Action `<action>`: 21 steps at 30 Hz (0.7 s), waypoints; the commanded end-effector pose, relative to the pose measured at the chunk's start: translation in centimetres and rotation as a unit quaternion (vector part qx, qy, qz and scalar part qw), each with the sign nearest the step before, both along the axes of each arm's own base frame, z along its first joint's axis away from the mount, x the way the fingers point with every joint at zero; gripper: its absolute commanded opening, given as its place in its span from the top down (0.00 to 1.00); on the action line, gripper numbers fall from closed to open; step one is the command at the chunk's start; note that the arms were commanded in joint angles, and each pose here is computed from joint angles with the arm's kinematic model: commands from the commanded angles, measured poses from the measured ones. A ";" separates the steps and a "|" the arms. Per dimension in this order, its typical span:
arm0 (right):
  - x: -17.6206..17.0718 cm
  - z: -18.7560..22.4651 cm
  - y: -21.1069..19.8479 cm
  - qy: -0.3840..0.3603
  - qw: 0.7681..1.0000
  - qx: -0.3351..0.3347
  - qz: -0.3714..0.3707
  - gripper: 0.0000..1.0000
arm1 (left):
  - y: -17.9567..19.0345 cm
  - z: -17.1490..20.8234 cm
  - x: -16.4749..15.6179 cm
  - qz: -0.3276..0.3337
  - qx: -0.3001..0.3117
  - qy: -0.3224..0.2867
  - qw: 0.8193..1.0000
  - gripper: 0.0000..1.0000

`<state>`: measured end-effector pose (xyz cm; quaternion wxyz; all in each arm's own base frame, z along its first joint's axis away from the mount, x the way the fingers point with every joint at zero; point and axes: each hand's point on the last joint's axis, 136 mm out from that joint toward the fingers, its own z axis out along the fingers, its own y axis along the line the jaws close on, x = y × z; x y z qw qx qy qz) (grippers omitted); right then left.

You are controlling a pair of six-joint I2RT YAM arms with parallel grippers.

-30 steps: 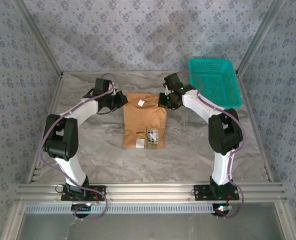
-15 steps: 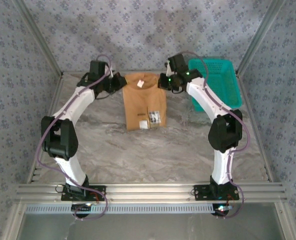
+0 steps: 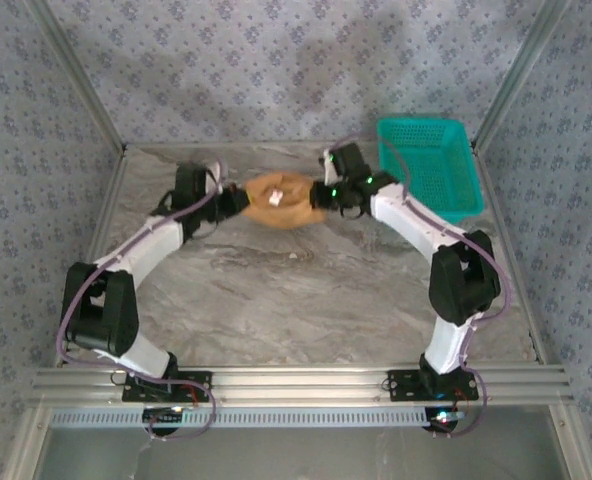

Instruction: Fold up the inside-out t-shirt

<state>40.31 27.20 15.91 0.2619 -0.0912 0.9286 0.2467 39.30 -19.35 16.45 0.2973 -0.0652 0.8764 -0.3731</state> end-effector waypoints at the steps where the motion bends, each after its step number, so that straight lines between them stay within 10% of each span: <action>1: -3.6 -1.5 1.3 -0.003 1.000 0.011 0.009 0.98 | -0.8 0.5 -2.7 -0.002 -0.002 -0.041 0.999 1.00; 8: -7.5 -2.5 -0.2 -0.007 1.000 -0.016 -0.013 0.96 | 0.6 1.2 -6.4 0.011 0.036 -0.053 0.998 1.00; 21: 1.6 -5.1 -0.3 0.027 0.998 -0.037 -0.038 0.94 | 3.0 -3.7 1.6 0.034 0.094 0.010 0.995 1.00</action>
